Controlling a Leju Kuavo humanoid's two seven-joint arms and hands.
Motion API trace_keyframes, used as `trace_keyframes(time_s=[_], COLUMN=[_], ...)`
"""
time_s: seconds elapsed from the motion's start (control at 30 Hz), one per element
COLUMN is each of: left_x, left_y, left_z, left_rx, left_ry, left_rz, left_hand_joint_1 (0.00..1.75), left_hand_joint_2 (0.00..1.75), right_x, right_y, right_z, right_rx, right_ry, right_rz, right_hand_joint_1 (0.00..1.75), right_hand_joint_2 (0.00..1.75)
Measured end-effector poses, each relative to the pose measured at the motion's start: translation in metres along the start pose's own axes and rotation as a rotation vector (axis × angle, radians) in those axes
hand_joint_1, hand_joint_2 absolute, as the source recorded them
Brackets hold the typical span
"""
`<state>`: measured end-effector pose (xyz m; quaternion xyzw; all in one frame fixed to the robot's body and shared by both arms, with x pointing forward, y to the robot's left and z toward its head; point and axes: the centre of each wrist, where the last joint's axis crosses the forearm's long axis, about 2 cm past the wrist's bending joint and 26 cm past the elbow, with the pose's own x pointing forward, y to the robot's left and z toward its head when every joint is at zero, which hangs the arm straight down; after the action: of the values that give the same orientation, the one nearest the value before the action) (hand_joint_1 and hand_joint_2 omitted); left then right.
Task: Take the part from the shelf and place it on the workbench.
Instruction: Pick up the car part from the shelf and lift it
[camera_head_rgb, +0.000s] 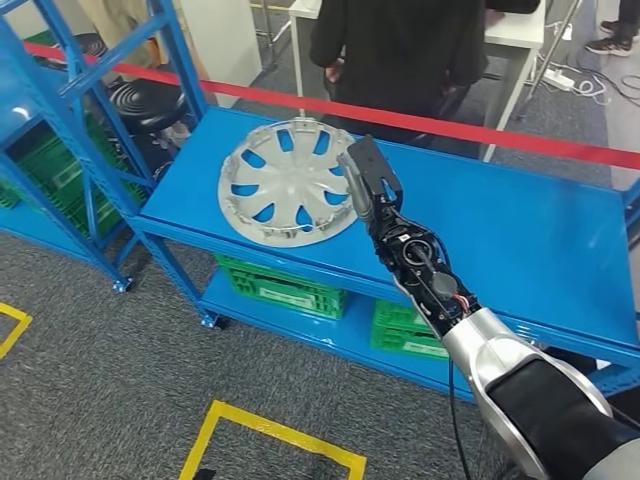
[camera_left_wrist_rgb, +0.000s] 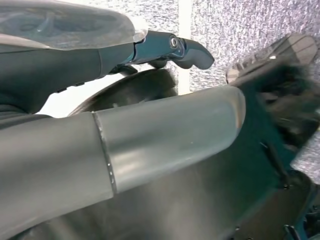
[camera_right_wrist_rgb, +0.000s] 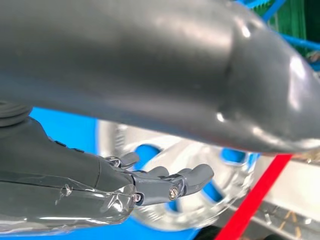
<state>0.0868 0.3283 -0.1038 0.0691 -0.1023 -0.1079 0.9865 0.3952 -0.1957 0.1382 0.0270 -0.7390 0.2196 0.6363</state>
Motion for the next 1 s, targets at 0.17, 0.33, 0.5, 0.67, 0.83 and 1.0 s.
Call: trace_keyframes(time_s=[0.17, 0.33, 0.5, 0.67, 0.83, 1.0], left_x=[0.0015, 0.0036, 0.0034, 0.0023, 0.0043, 0.0026], left_y=[-0.0011, -0.0046, -0.0047, -0.0019, -0.0003, 0.0000], left_z=[0.0000, 0.0002, 0.0002, 0.0001, 0.0000, 0.0000], left_rx=[-0.004, -0.019, -0.035, -0.033, -0.022, -0.011], left_ry=[-0.003, -0.009, -0.014, -0.018, -0.024, -0.015], left_rz=[-0.001, -0.004, -0.006, -0.010, -0.011, -0.010], left_hand_joint_1=[0.00, 0.00, 0.00, 0.00, 0.00, 0.00], left_hand_joint_2=[0.00, 0.00, 0.00, 0.00, 0.00, 0.00], right_x=[0.0032, -0.0025, -0.0035, -0.0018, -0.0009, -0.0013], right_y=[-0.0008, -0.0011, -0.0037, -0.0049, -0.0055, -0.0050], right_z=[-0.0019, 0.0030, 0.0036, 0.0027, 0.0024, 0.0029], right_rx=[0.003, -0.005, -0.012, -0.018, -0.019, -0.016], right_ry=[-0.009, -0.003, -0.009, -0.018, -0.024, -0.013], right_rz=[0.006, -0.005, -0.006, -0.009, -0.012, -0.007], right_hand_joint_1=[0.00, 0.00, 0.00, 0.00, 0.00, 0.00], right_hand_joint_2=[0.00, 0.00, 0.00, 0.00, 0.00, 0.00])
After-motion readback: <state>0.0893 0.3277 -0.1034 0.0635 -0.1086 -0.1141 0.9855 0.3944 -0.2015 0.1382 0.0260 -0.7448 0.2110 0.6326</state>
